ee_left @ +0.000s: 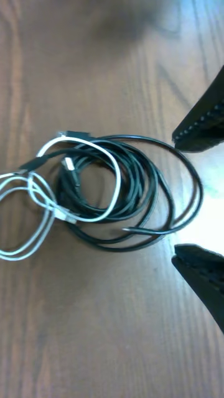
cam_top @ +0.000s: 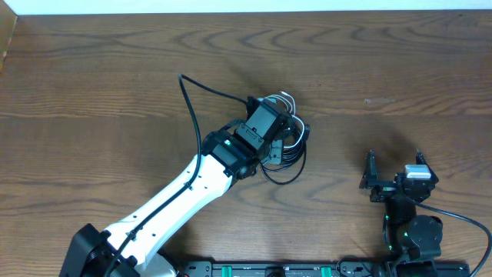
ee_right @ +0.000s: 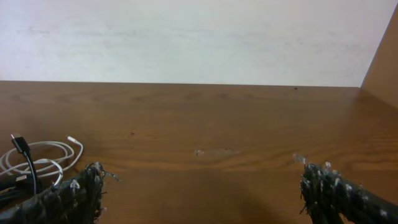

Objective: Untangle cables

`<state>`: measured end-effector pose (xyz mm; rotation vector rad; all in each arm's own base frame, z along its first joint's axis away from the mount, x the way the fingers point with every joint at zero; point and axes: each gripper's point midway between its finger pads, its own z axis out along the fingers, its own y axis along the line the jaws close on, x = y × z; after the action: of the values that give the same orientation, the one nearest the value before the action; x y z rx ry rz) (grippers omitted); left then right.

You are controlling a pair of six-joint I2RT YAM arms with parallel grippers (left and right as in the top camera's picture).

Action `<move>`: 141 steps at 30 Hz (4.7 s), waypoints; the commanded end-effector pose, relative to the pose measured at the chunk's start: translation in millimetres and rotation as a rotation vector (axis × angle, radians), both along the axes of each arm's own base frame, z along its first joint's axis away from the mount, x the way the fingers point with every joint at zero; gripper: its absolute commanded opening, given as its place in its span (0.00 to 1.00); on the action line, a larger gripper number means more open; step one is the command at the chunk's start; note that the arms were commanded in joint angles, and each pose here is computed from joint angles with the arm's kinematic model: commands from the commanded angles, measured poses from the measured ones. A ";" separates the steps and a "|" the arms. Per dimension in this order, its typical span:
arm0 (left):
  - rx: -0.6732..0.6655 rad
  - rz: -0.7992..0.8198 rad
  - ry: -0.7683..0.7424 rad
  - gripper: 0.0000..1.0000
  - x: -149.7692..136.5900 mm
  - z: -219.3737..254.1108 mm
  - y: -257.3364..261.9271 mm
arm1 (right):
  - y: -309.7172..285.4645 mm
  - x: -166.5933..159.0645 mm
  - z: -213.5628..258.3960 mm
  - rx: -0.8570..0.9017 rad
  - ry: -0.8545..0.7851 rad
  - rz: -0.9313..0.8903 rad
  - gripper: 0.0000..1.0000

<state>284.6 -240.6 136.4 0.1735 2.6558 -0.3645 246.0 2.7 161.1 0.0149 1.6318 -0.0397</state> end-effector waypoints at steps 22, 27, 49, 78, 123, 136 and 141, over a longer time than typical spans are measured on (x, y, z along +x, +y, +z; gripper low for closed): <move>0.010 -0.028 0.101 0.89 -18.8 -15.8 3.3 | -1.8 -0.1 -0.9 0.010 -0.002 -0.009 0.99; 0.032 -0.027 0.126 0.90 -24.5 -19.3 8.3 | -1.8 -0.1 -0.9 0.010 -0.002 -0.009 0.99; 0.029 -0.038 0.148 0.90 -29.6 -22.3 7.1 | -1.8 -0.1 -0.8 0.010 -0.002 -0.009 0.99; 0.178 -0.255 -0.072 0.83 21.7 -106.6 -57.8 | -1.8 -0.1 -0.8 0.010 -0.002 -0.009 0.99; 0.235 -0.485 -0.075 0.50 37.5 -115.5 -36.2 | -1.8 -0.1 -0.8 0.010 -0.002 -0.009 0.99; 0.142 -0.551 0.000 0.48 17.2 -118.4 -48.6 | -1.8 -0.1 -0.9 0.010 -0.002 -0.009 0.99; 0.149 -0.554 0.007 0.48 15.9 -119.4 -46.9 | -1.8 -0.1 -0.8 0.010 -0.002 -0.009 0.99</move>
<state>306.2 -290.6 26.2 0.9539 2.5711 -0.3288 246.0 2.8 161.1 0.0146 1.6318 -0.0394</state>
